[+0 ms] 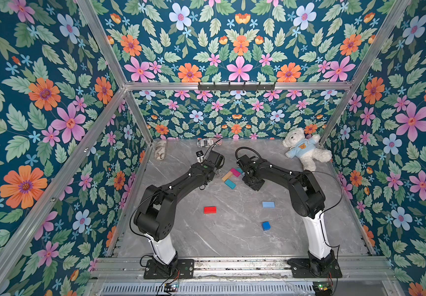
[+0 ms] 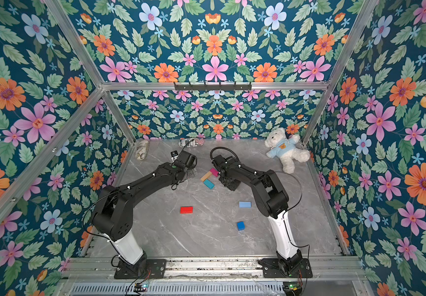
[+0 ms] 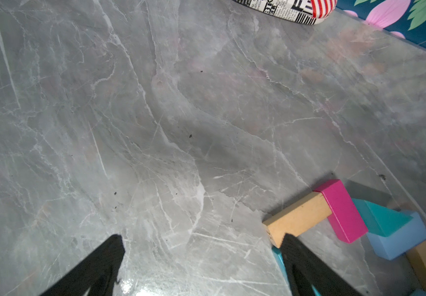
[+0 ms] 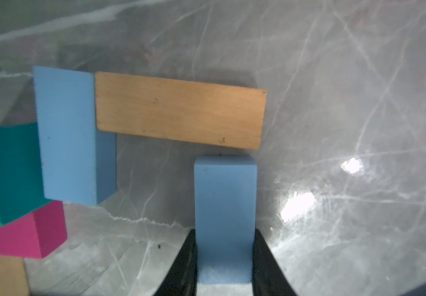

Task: Assemble a heart with building blocks
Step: Assemble the building block at the center of the board.

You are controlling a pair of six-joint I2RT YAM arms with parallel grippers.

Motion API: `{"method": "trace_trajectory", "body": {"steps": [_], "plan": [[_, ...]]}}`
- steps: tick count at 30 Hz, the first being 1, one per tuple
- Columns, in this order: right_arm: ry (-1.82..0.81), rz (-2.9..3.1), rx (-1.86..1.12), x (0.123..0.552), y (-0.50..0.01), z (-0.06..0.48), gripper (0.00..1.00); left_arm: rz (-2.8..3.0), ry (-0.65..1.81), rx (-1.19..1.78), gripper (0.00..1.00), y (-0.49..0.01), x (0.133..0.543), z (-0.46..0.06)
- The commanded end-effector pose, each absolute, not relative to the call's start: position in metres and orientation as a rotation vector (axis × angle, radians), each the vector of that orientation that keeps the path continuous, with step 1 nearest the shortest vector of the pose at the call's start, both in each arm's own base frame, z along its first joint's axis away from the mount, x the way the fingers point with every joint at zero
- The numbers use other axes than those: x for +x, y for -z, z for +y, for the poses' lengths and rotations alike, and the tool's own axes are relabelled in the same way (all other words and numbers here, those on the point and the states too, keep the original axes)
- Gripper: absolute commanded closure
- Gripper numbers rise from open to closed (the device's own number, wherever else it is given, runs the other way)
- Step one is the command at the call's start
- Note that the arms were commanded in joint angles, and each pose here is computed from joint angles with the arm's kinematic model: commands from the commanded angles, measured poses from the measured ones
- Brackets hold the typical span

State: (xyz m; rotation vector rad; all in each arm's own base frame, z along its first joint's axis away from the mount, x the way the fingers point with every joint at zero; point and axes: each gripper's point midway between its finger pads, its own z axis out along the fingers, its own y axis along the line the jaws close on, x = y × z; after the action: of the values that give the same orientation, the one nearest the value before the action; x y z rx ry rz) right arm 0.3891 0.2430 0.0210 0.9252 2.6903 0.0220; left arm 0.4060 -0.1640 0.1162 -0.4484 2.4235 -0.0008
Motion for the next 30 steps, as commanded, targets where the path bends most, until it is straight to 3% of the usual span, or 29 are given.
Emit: {"method": "trace_trajectory", "body": {"steps": [1, 24, 30], "plan": [[0.016, 2.688, 0.949, 0.387, -0.017, 0.237, 1.0, 2.416, 0.003, -0.441, 0.01, -0.118, 0.409, -0.164], [0.033, 2.743, 0.976, 0.379, -0.006, 0.237, 1.0, 2.428, 0.003, -0.442, 0.0, -0.114, 0.41, -0.163], [0.042, 2.755, 0.995, 0.375, -0.004, 0.233, 0.75, 2.424, 0.004, -0.447, 0.0, -0.116, 0.41, -0.162]]}}
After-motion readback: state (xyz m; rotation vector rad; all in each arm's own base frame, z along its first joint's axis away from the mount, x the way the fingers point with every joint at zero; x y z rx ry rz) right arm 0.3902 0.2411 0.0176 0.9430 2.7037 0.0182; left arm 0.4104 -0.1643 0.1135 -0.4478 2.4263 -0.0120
